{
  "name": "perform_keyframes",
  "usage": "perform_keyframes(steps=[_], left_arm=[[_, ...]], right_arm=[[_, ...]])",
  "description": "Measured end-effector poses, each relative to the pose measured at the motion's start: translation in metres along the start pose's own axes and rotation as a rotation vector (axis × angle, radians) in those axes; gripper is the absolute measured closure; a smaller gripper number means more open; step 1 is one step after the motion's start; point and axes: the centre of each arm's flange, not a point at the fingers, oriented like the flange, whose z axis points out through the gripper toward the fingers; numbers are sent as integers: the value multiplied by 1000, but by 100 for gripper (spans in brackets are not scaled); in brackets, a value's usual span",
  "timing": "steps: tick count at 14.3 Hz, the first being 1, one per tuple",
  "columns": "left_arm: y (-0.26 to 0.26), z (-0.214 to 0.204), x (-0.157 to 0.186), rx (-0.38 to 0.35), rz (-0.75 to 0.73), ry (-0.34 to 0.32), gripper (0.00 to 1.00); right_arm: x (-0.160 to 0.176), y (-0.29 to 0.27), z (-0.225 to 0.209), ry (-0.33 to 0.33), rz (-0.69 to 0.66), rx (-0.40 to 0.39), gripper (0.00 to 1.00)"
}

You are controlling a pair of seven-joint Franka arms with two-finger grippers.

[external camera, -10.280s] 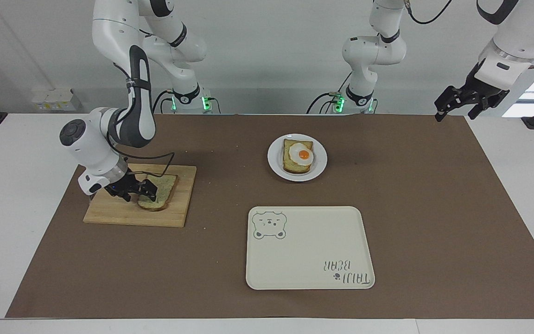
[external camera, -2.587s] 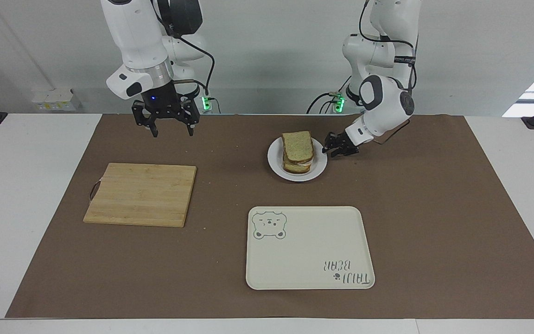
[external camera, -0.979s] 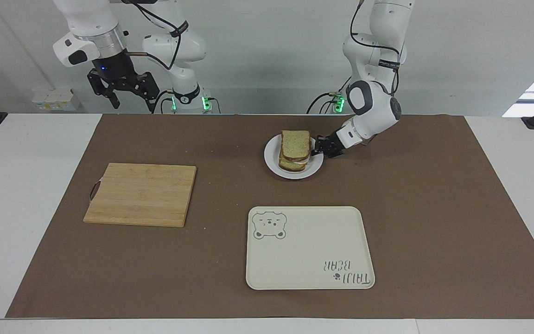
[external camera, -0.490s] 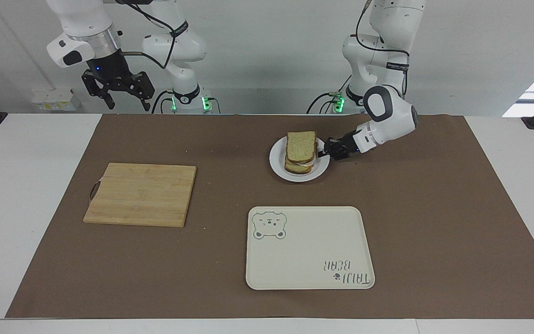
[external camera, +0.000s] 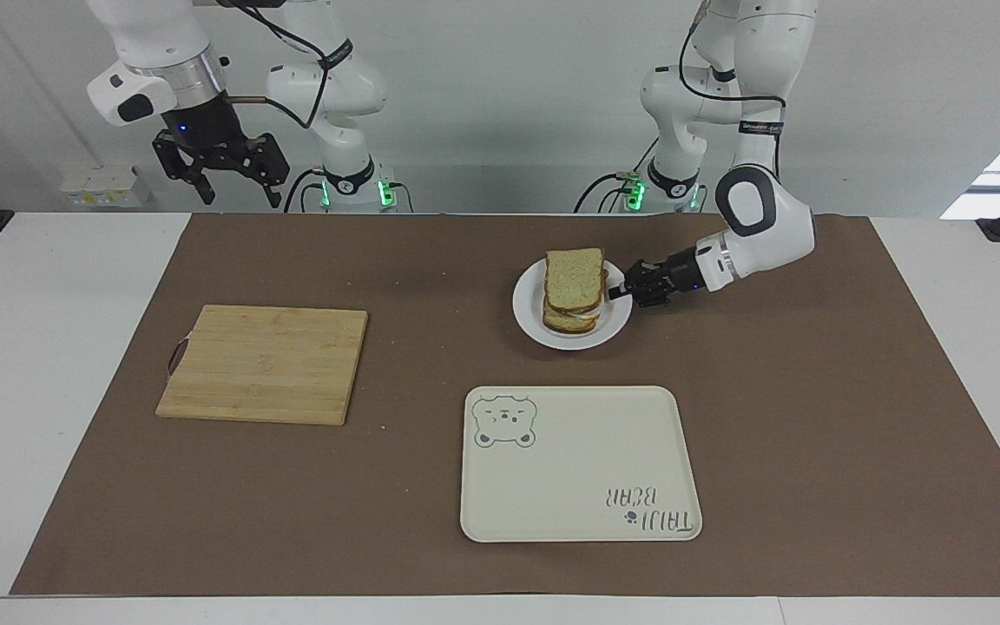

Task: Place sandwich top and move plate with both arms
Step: 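Slide the plate with the left gripper onto the cream tray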

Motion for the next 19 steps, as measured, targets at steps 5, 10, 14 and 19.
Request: perform_keyframes(steps=[5, 10, 14, 19], left_arm=[[9, -30, 58, -24, 35, 67, 91], [26, -51, 120, -24, 46, 125, 91], [26, -54, 158, -23, -6, 149, 91], [2, -15, 197, 9, -35, 159, 91]], right_arm=[[0, 0, 0, 0, 0, 0, 0], [0, 0, 0, 0, 0, 0, 0], [0, 0, 0, 0, 0, 0, 0], [0, 0, 0, 0, 0, 0, 0]])
